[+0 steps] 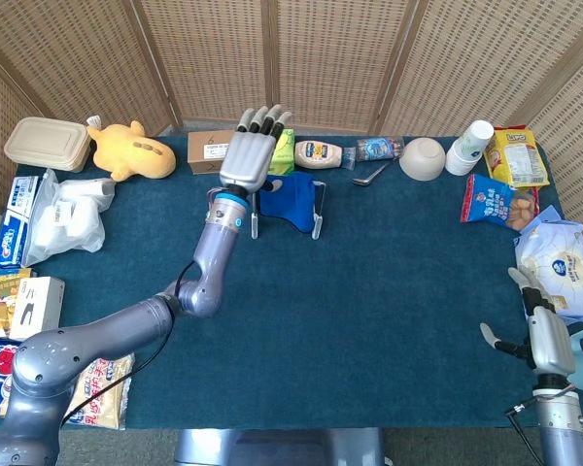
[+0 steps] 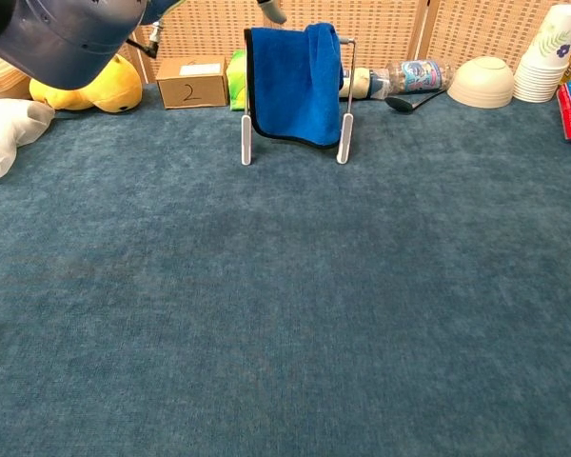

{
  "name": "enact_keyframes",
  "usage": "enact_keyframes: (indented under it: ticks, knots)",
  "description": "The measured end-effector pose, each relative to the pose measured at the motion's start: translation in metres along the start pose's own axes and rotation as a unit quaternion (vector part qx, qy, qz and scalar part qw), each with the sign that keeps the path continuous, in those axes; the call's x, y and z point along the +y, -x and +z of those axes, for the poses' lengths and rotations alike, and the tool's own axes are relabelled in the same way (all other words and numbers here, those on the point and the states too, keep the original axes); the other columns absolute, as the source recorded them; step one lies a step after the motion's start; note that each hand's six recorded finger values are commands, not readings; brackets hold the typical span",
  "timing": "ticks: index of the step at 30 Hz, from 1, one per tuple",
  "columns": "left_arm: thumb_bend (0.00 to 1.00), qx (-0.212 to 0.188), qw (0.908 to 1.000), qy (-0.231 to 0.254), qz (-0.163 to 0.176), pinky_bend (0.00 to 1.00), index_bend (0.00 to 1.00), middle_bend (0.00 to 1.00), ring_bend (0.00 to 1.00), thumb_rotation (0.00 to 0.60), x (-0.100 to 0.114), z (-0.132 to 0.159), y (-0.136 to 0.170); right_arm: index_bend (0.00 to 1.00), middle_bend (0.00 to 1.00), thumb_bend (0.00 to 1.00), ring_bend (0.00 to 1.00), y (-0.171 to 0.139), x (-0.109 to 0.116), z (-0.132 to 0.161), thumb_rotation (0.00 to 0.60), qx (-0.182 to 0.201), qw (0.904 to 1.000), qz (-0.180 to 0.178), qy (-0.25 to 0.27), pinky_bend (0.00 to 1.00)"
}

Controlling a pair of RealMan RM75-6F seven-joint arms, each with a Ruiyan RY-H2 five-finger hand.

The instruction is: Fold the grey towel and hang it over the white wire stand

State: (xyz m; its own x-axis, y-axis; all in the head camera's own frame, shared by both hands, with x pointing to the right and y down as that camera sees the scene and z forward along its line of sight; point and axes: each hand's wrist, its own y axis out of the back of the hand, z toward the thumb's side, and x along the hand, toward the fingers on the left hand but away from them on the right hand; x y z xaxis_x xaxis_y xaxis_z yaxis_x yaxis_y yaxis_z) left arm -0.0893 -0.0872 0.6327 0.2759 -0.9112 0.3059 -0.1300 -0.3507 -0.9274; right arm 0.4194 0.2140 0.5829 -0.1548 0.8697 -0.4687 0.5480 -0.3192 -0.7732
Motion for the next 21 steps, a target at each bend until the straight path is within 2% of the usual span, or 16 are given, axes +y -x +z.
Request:
enact_keyframes:
  ticks: [10,21]
  knots:
    - [0.18,0.017,0.9998,-0.003,-0.005,0.00,0.08,0.00,0.00,0.600,-0.008,0.002,-0.012,0.02,0.04,0.26,0.00,-0.003,0.006,-0.005,0.600,-0.012,0.9999,-0.008,-0.003,0.00]
    - [0.18,0.000,0.9999,-0.001,-0.011,0.00,0.07,0.00,0.00,0.600,-0.019,0.037,-0.023,0.02,0.04,0.25,0.00,-0.004,0.008,-0.012,0.600,-0.021,0.9997,-0.010,-0.002,0.00]
